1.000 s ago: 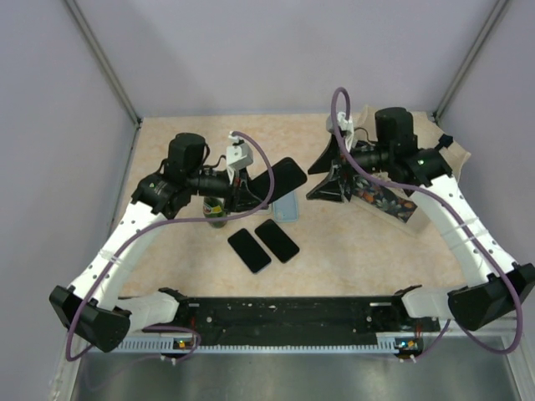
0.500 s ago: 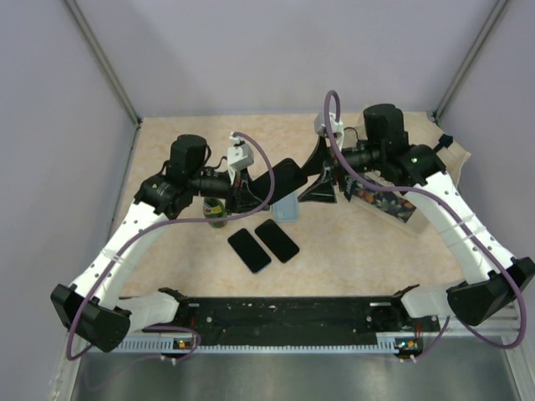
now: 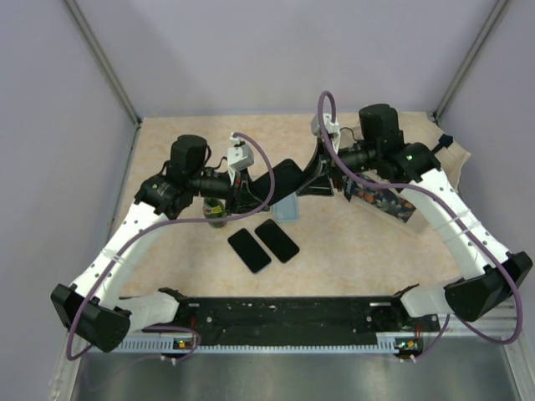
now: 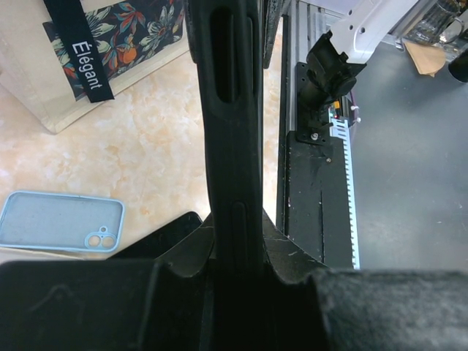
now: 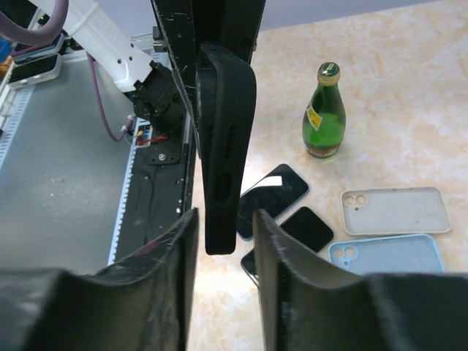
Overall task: Take the phone out of the phone case
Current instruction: Remove the phone case from the phone.
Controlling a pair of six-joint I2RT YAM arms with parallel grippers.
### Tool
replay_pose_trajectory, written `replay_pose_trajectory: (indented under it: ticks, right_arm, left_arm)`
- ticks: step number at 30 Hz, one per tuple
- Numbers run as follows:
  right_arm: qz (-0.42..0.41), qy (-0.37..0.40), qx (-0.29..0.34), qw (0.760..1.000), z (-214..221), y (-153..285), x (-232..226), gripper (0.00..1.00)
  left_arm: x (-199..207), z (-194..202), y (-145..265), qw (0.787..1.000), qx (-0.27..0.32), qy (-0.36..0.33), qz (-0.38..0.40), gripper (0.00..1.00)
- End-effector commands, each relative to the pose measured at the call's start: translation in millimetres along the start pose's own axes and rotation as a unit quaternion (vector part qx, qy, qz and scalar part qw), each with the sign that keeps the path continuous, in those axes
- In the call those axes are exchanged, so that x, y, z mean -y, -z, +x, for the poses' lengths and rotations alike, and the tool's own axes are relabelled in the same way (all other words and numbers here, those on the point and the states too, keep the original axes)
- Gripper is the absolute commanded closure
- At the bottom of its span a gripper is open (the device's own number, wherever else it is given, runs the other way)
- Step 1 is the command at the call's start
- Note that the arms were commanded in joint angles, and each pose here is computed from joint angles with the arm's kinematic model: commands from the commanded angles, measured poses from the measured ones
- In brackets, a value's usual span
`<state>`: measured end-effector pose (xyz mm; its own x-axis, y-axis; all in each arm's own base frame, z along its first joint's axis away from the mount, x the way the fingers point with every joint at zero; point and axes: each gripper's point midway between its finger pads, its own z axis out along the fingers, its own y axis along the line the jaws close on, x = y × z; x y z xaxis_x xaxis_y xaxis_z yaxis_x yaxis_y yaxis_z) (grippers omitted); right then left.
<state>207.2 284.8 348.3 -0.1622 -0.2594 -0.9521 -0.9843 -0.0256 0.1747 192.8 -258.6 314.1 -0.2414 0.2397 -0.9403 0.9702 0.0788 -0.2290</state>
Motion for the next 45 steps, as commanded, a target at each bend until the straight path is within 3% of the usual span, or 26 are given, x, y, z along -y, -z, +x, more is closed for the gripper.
replay_pose_trajectory:
  ticks: [1, 3, 4, 16, 27, 36, 45]
  right_arm:
    - [-0.030, 0.036, 0.012, 0.999, -12.2, -0.4, -13.7, 0.78]
    - [-0.043, 0.045, 0.011, 0.998, -11.1, -1.5, -19.3, 0.97]
    - [-0.049, 0.047, 0.012, 0.998, -9.9, -1.6, -22.1, 1.00]
    - [-0.099, 0.167, -0.023, 0.981, -0.5, -12.1, -67.7, 1.00]
    - [-0.131, 0.258, -0.034, 0.957, -8.5, -14.1, -108.0, 1.00]
    - [-0.159, 0.274, -0.051, 0.947, -5.2, -18.1, -127.1, 1.00]
    - [-0.123, 0.277, -0.075, 0.950, -2.3, -21.7, -108.9, 1.00]
  left_arm:
    - [10.5, -21.3, 2.7, 0.998, 0.030, -0.049, 0.022, 1.00]
    - [10.5, -21.7, 1.8, 0.998, 0.032, -0.043, 0.025, 1.00]
    - [11.0, -22.2, 1.1, 0.998, 0.034, -0.041, 0.029, 1.00]
    - [27.2, -24.5, -10.7, 0.988, 0.034, 0.067, 0.137, 1.00]
    - [50.4, -29.2, -15.3, 0.966, 0.023, 0.096, 0.239, 1.00]
    - [55.2, -25.9, -16.4, 0.958, 0.017, 0.107, 0.264, 1.00]
    - [70.7, -14.4, -15.3, 0.954, 0.012, 0.101, 0.280, 1.00]
